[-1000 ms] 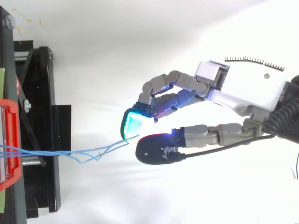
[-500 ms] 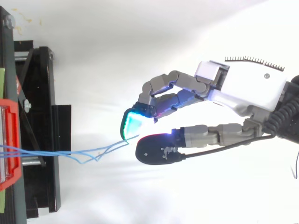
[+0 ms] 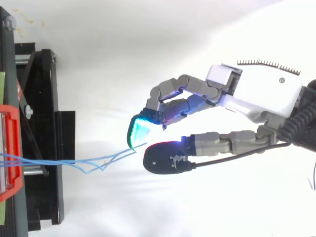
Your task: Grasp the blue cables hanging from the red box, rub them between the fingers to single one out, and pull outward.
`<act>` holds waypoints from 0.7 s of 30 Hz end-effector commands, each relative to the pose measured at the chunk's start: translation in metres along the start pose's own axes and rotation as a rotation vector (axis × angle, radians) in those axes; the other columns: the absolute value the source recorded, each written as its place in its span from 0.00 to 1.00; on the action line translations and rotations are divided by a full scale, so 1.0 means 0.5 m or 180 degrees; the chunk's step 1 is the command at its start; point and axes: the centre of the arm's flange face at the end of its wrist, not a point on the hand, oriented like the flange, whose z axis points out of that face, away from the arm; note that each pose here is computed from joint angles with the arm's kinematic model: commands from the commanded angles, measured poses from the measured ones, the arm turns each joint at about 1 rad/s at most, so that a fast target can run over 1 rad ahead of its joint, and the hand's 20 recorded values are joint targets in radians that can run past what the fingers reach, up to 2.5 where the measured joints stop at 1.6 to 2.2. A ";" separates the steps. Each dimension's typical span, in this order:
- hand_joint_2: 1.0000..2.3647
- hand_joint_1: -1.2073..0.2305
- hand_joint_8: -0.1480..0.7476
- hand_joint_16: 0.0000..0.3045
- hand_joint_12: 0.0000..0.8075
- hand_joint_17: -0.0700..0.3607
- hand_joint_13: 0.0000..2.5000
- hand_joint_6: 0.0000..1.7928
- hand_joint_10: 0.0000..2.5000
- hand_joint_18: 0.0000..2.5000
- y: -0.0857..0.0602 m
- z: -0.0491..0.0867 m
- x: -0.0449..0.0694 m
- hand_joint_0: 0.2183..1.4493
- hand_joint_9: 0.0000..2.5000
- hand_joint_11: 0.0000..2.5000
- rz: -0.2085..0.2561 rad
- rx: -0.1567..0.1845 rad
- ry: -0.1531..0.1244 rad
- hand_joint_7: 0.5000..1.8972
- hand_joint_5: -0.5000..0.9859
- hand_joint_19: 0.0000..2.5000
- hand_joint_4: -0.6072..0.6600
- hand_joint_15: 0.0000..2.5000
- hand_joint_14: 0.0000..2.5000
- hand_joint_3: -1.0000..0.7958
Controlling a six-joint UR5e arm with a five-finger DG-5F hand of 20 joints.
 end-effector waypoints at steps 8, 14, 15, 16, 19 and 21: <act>0.00 0.33 0.49 0.19 0.49 0.47 0.22 0.47 0.00 0.20 -0.001 0.001 -0.001 0.29 0.31 0.13 -0.0002 0.0004 -0.0003 0.38 0.26 0.12 0.58 0.08 0.00 0.56; 0.00 0.33 0.49 0.19 0.49 0.47 0.22 0.47 0.00 0.20 0.000 0.001 -0.001 0.29 0.31 0.13 0.0001 0.0000 -0.0003 0.38 0.26 0.12 0.58 0.08 0.00 0.55; 0.00 0.33 0.49 0.19 0.49 0.47 0.22 0.47 0.00 0.20 0.000 0.000 0.001 0.29 0.31 0.13 0.0000 -0.0001 0.0007 0.37 0.26 0.12 0.58 0.08 0.00 0.56; 0.00 0.33 0.49 0.19 0.49 0.47 0.22 0.47 0.00 0.20 0.000 0.001 -0.001 0.29 0.31 0.13 -0.0004 0.0000 -0.0003 0.38 0.26 0.12 0.59 0.08 0.00 0.55; 0.00 0.33 0.49 0.19 0.49 0.47 0.22 0.47 0.00 0.20 0.000 0.001 -0.001 0.29 0.31 0.13 0.0001 0.0000 -0.0003 0.38 0.26 0.12 0.58 0.08 0.00 0.55; 0.00 0.33 0.49 0.19 0.49 0.47 0.22 0.47 0.00 0.20 0.001 -0.001 0.001 0.29 0.31 0.13 -0.0002 -0.0005 0.0002 0.38 0.26 0.12 0.58 0.08 0.00 0.55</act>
